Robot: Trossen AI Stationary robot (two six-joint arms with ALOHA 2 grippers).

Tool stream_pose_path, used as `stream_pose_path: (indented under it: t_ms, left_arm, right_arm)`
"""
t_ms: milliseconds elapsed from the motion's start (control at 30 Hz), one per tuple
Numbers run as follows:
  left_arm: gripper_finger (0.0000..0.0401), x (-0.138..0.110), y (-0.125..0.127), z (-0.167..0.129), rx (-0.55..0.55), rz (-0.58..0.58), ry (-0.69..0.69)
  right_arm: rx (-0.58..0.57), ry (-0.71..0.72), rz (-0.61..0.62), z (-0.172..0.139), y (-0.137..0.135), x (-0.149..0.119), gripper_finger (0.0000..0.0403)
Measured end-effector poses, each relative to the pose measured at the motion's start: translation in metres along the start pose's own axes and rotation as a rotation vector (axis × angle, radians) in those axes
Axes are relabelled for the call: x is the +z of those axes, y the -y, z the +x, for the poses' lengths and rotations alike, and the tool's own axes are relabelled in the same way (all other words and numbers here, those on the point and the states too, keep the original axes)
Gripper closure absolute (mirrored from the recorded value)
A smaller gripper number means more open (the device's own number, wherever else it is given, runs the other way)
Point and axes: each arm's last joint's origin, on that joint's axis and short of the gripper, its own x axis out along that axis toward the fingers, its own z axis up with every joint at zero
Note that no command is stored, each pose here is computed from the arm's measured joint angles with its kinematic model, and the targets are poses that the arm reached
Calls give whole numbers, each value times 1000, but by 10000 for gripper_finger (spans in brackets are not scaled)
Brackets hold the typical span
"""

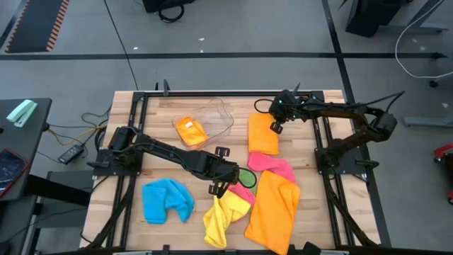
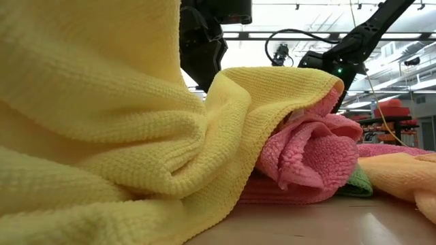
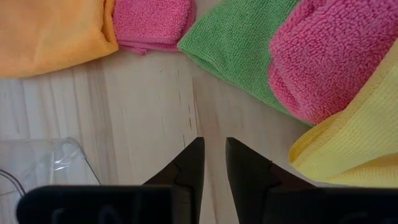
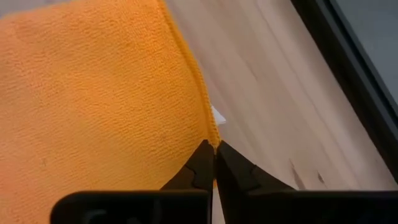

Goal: Fold microfiber towels
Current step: Fold the orange microfiber towel

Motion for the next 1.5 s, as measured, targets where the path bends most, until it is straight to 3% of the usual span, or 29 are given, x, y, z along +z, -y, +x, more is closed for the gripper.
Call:
stream_pose_path:
  t_ms: [267, 667, 900, 1067, 1267, 1333, 1500]
  left_arm:
    - [329, 0, 0, 0, -1, 0, 0]
    - [328, 0, 1, 0, -1, 5, 4]
    - [325, 0, 1, 0, -1, 7, 4]
    - [330, 0, 4, -1, -4, 11, 5]
    - [324, 0, 8, -3, -10, 18, 8]
    - [322, 0, 8, -3, -10, 18, 8]
    - [324, 0, 8, -3, -9, 16, 8]
  right_arm:
    - [-14, -41, -42, 4, -2, -10, 373]
    - [-50, -188, 112, 2, 3, -23, 238]
    - [-71, -282, 169, -19, 6, -5, 213]
    - [95, -244, 12, -23, -24, 2, 214]
    - [260, -102, -246, -27, -91, 2, 214]
    - [264, -32, -321, -29, -113, -1, 214]
    - [147, 129, -463, -34, -151, -16, 214]
